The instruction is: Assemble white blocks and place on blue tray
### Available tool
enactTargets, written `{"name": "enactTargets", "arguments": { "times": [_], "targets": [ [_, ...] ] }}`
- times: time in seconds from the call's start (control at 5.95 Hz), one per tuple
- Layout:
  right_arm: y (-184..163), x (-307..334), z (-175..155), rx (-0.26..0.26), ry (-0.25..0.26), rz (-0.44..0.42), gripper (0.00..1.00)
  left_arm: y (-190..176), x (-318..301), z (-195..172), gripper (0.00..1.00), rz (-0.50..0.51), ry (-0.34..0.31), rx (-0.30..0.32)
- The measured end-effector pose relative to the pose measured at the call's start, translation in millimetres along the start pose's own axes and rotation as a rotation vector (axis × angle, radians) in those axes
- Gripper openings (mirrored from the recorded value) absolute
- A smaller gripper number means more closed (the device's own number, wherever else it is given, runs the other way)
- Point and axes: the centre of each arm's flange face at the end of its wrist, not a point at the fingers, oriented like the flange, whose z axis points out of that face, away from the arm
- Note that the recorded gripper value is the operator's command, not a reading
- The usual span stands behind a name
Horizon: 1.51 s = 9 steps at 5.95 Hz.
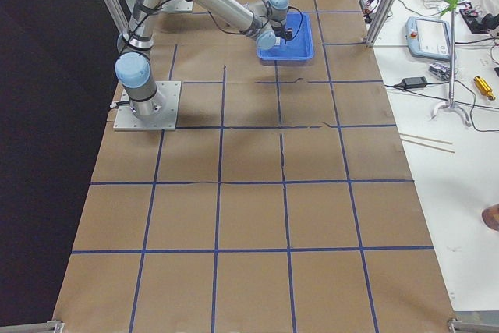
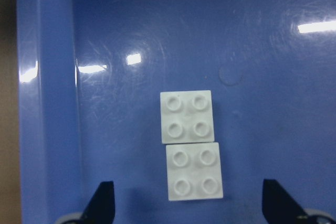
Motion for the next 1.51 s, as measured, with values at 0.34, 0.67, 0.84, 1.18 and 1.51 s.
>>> {"name": "enactTargets", "arguments": {
  "times": [0.34, 0.67, 0.84, 1.18, 1.51],
  "targets": [
    [0, 2, -3, -0.005, 0.005, 0.0, 1.0, -2, 1, 5, 0.99, 0.002, 0.002, 0.005],
    [0, 8, -24, -0.009, 0.02, 0.01, 1.0, 3, 2, -2, 0.99, 0.001, -0.001, 0.018],
    [1, 12, -44, -0.021, -0.001, 0.031, 1.0, 6, 2, -6, 0.99, 0.001, -0.002, 0.023],
    [11, 36, -104, -0.095, -0.051, 0.17, 1.0, 8, 2, -9, 0.99, 0.0, -0.002, 0.025],
    [25, 50, -174, -0.214, -0.024, 0.479, 1.0, 10, 0, 0, 0.99, -0.001, -0.006, 0.008]
  ]
}}
